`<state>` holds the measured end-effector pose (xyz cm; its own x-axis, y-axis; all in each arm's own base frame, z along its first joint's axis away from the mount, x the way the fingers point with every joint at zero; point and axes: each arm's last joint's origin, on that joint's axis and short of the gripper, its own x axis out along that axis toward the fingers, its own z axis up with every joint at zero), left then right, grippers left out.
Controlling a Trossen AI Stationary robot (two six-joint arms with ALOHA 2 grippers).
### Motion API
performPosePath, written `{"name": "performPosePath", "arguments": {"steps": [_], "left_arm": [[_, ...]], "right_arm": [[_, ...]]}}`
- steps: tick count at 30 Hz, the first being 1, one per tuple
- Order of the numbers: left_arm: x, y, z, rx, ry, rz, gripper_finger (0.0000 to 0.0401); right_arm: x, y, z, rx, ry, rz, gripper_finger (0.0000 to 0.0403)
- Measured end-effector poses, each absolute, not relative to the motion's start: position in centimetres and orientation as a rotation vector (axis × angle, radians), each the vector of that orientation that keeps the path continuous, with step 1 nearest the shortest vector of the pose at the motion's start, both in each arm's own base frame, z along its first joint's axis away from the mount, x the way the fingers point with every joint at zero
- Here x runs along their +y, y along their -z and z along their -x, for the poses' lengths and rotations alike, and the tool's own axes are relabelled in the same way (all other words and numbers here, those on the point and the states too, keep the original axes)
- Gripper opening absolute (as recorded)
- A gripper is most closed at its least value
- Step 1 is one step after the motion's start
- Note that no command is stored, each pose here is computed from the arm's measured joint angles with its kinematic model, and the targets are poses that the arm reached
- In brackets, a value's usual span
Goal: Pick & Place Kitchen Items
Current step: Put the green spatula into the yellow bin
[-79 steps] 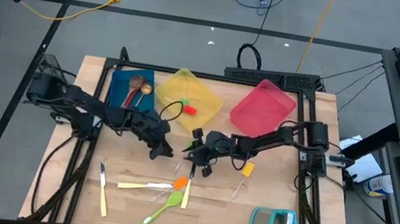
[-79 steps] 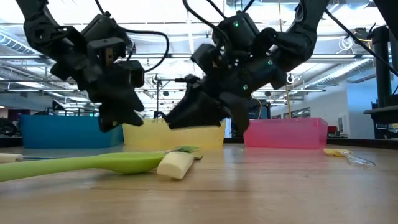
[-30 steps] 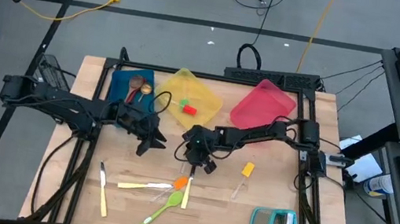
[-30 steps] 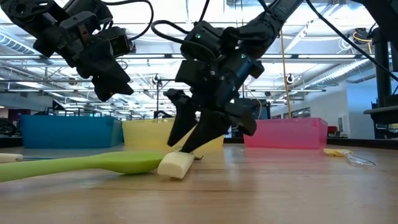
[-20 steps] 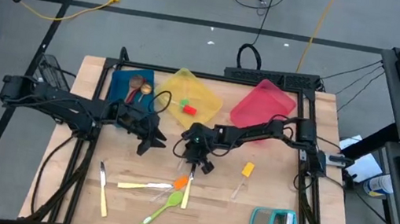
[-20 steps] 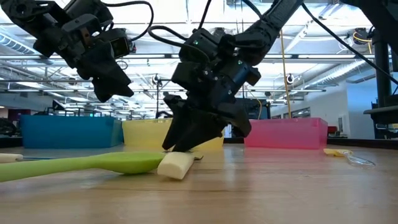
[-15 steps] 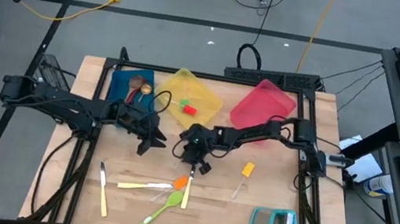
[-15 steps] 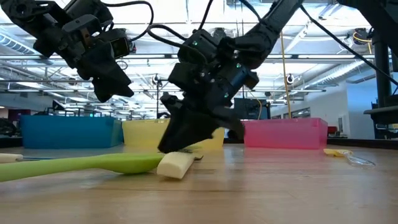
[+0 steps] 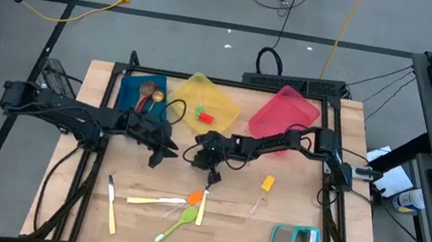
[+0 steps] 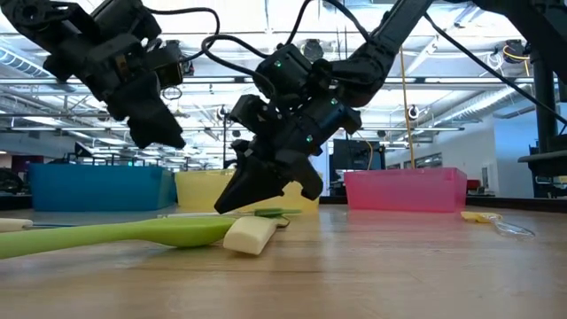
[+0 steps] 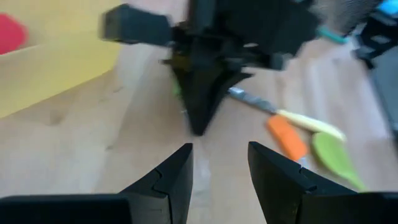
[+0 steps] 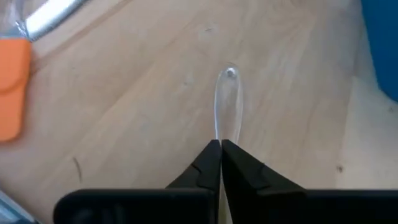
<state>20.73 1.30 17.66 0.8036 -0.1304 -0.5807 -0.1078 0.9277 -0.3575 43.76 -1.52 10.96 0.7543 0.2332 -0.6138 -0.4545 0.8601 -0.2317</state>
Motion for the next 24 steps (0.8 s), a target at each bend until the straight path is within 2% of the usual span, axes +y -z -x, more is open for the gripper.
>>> {"name": "performPosePath", "arguments": {"steps": [4,14,24], "left_arm": [[1.0,-16.9,-20.9,0.678,-0.017,0.343,0.0157],[-0.6,-14.7,-23.1,0.664,0.115,0.142,0.0157],[-0.3,-13.4,-24.3,0.632,0.076,0.103,0.0157]], "right_arm": [[-1.4,-11.1,-43.8,0.604,-0.384,0.361,0.0028],[-1.4,-12.4,-44.0,0.549,-0.363,0.344,0.0104],[0.0,-17.5,-42.2,0.651,-0.159,0.529,0.0116]]}}
